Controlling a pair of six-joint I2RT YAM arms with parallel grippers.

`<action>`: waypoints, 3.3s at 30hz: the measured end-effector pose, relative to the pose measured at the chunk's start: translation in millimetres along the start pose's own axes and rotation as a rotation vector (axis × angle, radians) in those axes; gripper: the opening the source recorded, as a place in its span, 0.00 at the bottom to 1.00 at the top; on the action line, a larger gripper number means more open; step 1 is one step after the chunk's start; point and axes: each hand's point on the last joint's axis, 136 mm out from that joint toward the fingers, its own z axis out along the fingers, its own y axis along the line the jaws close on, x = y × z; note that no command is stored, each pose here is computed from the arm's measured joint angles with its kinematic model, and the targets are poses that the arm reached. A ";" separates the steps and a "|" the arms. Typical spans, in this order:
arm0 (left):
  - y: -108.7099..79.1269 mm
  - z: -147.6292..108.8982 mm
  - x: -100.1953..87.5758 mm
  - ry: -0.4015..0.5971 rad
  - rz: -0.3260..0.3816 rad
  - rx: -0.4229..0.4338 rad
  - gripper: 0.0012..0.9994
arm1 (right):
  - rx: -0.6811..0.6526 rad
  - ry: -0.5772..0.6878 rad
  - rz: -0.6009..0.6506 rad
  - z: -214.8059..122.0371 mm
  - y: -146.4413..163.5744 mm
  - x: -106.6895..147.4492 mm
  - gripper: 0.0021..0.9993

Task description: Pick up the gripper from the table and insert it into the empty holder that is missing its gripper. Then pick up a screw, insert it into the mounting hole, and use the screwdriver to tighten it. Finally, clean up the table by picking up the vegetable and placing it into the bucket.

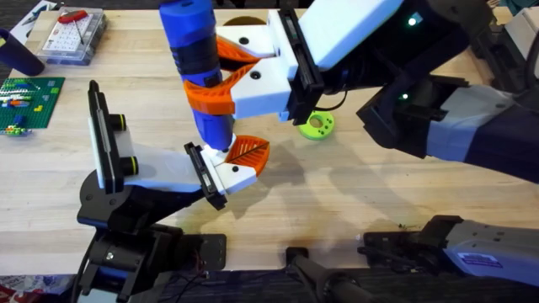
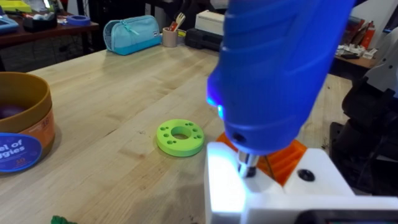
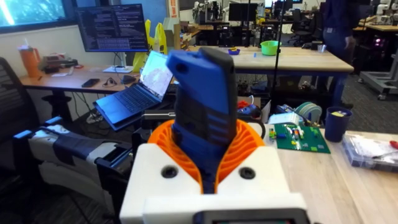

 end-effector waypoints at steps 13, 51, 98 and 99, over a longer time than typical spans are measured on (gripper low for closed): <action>0.6 -0.1 5.3 0.019 -0.027 -0.003 0.01 | 0.004 0.011 0.070 0.5 -2.0 2.9 0.06; 0.6 -0.1 5.3 0.019 -0.027 -0.003 0.01 | -0.177 0.005 -0.075 3.4 11.3 -128.4 0.06; 6.0 -0.3 9.0 0.031 0.005 -0.033 0.01 | -0.318 0.071 -0.202 10.8 35.0 -46.3 0.06; 6.0 -0.3 9.0 0.031 0.005 -0.033 0.01 | -0.316 0.072 -0.198 10.5 34.7 -43.6 0.06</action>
